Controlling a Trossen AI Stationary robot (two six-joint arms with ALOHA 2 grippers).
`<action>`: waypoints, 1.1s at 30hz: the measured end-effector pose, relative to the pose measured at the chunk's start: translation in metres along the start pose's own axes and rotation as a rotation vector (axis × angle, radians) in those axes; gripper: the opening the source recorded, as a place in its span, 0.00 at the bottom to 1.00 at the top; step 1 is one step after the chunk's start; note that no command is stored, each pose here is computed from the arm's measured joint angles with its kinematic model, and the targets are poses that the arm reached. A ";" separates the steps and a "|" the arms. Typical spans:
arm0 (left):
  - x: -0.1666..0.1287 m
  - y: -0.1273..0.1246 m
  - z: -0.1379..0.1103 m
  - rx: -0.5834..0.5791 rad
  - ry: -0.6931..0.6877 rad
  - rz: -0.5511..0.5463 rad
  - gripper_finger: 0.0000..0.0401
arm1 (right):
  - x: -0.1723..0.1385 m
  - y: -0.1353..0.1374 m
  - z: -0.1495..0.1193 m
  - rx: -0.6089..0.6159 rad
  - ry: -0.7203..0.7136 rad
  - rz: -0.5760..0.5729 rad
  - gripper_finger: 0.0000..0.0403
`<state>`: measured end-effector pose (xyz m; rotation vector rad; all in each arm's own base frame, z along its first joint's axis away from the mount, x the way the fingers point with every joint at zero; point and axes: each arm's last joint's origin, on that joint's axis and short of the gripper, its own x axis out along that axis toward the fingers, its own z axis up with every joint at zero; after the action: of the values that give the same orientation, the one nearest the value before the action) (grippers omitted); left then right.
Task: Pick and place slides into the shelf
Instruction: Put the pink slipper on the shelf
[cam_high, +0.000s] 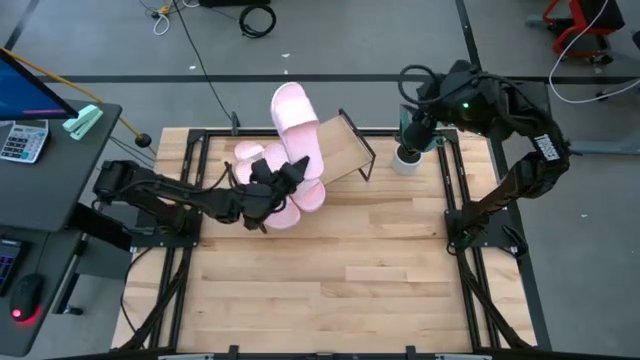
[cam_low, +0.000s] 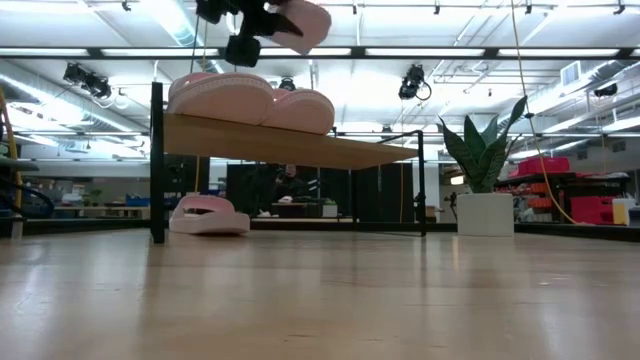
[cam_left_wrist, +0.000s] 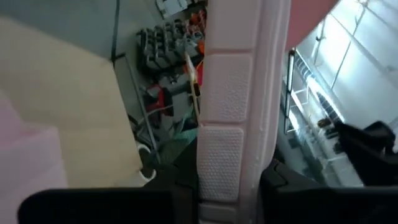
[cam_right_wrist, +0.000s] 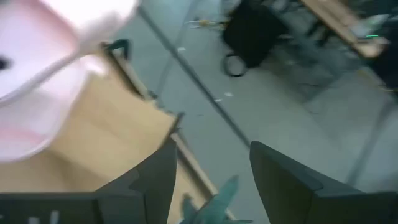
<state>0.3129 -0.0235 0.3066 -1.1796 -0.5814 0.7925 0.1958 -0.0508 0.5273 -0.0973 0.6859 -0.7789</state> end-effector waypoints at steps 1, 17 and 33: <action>-0.001 0.000 -0.001 -0.029 0.004 0.001 0.19 | -0.001 0.001 -0.001 -0.011 0.005 0.037 0.52; -0.016 -0.033 -0.003 -0.120 -0.181 -0.008 0.19 | 0.053 0.022 -0.005 -0.282 0.127 0.438 0.50; 0.015 -0.035 -0.031 -0.171 -0.219 0.003 0.19 | 0.017 0.113 -0.014 -1.003 -0.203 0.619 0.34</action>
<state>0.3538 -0.0357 0.3305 -1.2582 -0.8422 0.8945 0.2654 0.0213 0.4708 -0.8218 0.7985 0.2215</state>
